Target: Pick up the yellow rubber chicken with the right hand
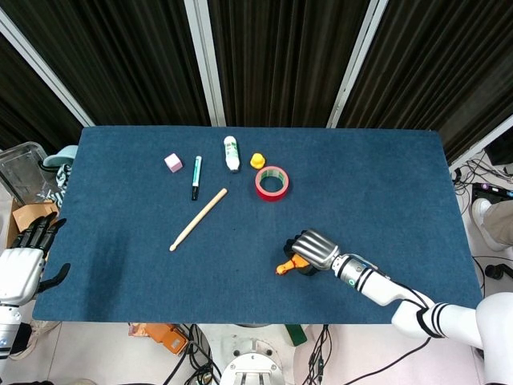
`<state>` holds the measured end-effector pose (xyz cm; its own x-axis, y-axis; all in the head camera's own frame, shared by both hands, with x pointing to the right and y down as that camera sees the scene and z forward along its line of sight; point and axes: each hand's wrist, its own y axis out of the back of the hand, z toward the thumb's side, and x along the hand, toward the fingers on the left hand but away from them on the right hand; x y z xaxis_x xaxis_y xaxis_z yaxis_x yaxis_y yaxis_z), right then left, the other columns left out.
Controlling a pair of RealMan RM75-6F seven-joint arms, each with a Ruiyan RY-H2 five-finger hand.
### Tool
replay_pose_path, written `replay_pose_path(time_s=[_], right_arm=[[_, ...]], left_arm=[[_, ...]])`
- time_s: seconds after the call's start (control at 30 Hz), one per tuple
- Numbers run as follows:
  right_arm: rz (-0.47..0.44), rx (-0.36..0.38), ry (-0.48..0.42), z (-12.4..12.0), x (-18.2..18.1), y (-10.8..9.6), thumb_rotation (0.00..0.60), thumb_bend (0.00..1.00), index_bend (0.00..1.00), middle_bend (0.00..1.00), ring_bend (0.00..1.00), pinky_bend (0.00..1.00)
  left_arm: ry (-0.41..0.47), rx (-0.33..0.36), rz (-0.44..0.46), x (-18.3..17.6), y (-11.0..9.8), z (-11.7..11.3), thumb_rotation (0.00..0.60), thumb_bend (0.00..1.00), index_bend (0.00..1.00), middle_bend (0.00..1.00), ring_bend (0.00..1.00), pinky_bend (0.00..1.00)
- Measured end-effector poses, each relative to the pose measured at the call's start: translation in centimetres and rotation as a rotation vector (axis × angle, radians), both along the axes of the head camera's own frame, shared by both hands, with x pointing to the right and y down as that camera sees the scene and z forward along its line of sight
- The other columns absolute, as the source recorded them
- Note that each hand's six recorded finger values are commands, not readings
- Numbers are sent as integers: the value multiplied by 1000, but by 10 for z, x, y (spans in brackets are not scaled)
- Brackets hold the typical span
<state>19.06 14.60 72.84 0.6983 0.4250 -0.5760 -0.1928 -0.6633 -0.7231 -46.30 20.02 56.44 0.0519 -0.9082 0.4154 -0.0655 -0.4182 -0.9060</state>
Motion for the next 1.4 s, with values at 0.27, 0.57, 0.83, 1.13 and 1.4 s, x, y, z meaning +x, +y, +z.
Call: replay_pose_path(time_s=[0.27, 0.57, 0.83, 1.13, 1.4], right_arm=[[16, 33, -25, -5, -3, -4, 600, 613, 730, 630, 728, 736], [106, 88, -114, -21, 4, -19, 600, 622, 724, 637, 734, 744], [215, 185, -227, -50, 13, -41, 600, 622, 724, 637, 734, 744], [363, 365, -384, -100, 28, -71, 600, 621, 725, 636, 734, 744], [475, 509, -493, -143, 43, -85, 600, 621, 726, 636, 734, 744]], left_arm=[[-4, -1, -6, -1, 0, 0, 600, 299, 96, 0, 7, 181], [-4, -3, -10, -2, 0, 0, 600, 300, 96, 0, 7, 182], [0, -2, -13, -2, 0, -1, 600, 299, 96, 0, 7, 182], [2, -2, -14, -1, 0, -1, 600, 299, 96, 0, 8, 182], [3, -4, -14, -1, 0, -1, 600, 299, 96, 0, 8, 182]])
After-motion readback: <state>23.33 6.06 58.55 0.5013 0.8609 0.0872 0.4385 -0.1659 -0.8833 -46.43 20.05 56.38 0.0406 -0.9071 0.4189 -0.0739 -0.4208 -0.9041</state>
